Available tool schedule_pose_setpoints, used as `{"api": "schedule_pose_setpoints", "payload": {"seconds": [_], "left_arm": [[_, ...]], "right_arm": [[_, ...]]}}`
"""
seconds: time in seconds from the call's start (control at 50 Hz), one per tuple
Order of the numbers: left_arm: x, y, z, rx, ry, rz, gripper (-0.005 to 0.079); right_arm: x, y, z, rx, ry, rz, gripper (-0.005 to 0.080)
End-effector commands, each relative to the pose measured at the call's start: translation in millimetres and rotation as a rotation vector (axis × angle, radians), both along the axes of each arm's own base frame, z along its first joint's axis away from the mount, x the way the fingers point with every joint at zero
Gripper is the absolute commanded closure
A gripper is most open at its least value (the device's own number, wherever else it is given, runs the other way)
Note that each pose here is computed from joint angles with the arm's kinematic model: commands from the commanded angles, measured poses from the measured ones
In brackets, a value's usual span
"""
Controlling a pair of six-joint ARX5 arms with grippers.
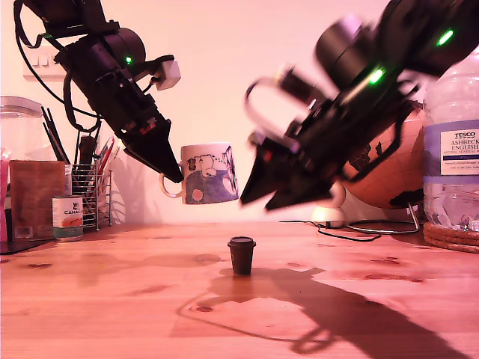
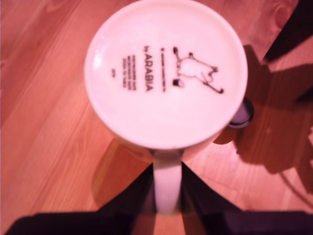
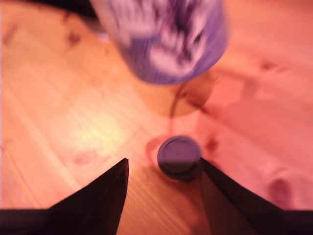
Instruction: Lift the coffee cup and remove the coffee capsule that is hidden under it
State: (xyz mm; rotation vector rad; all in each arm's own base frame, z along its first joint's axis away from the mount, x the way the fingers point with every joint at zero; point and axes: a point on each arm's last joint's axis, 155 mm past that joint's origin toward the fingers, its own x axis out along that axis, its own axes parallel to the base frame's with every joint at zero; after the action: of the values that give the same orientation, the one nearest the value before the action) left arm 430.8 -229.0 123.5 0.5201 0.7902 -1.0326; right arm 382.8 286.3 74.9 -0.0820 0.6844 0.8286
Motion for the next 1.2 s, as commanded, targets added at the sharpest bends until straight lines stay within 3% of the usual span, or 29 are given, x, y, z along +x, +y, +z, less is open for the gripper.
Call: {"api": "schedule_pose_setpoints", "payload": {"seconds": [0.0,0.42,1.18], "left_arm": [[6.2,-4.1,29.4,-0.041,-0.073,-0.006,0.0766],[7.8,-6.5,32.1,-0.055,-0.084,-0.01,0.0766],[6.0,-8.9,33.3,-0.071,-0.074,-0.014,0.0766]], "right_arm": [[1.2,10.4,-2.6,-0.001,-0.002,0.02,0.034],[7.3,20.5,-41.4,-0.037,0.046,0.027,0.0341],[20.8,32.1,-20.4,-0.061,0.026,0.013,0.0317]]}}
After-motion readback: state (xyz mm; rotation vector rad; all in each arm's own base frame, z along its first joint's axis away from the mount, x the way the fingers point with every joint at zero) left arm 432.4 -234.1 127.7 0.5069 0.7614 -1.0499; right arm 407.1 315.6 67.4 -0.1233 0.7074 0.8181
